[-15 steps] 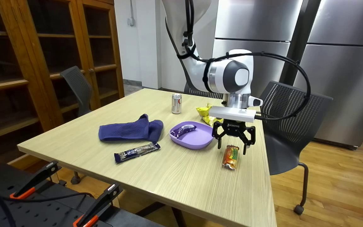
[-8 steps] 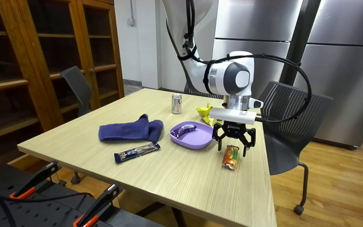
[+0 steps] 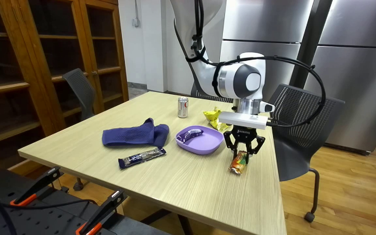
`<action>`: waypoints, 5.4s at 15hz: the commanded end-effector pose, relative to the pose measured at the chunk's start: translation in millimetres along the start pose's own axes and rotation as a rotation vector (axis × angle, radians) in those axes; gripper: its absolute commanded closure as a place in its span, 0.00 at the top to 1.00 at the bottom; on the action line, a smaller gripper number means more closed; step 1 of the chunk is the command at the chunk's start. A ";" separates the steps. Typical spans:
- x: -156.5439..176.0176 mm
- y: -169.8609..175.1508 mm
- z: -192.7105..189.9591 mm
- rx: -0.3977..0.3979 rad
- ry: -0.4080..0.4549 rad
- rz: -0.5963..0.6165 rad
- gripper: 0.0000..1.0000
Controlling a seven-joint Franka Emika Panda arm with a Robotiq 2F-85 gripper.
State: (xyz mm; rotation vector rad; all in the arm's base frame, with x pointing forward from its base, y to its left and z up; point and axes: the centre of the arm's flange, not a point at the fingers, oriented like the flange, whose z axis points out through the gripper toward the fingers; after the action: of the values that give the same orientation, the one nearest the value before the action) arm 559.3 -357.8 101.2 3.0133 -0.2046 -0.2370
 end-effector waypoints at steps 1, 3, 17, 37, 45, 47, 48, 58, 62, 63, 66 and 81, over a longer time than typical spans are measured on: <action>2.5 6.2 -5.4 0.014 0.013 -0.023 0.17; 0.4 6.9 -11.3 0.018 0.018 -0.020 0.17; 6.5 -23.2 -61.2 0.009 0.117 -0.059 0.17; 22.8 -139.1 -83.3 0.038 0.142 -0.194 0.17; 31.2 -170.6 -78.6 0.050 0.124 -0.228 0.17; 33.3 -172.7 -76.8 0.050 0.120 -0.226 0.17; 33.8 -173.3 -76.1 0.050 0.119 -0.226 0.17; 33.7 -183.3 -69.9 0.054 0.113 -0.157 0.17; 32.9 -184.6 -65.7 0.058 0.107 -0.100 0.17; 32.8 -185.0 -64.0 0.060 0.102 -0.083 0.17; 33.3 -188.1 -57.7 0.063 0.090 -0.036 0.17; 32.0 -177.9 -56.8 0.070 0.084 0.059 1.00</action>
State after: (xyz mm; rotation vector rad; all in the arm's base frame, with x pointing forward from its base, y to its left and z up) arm 621.3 -180.8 120.4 3.0697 -0.2534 -0.0998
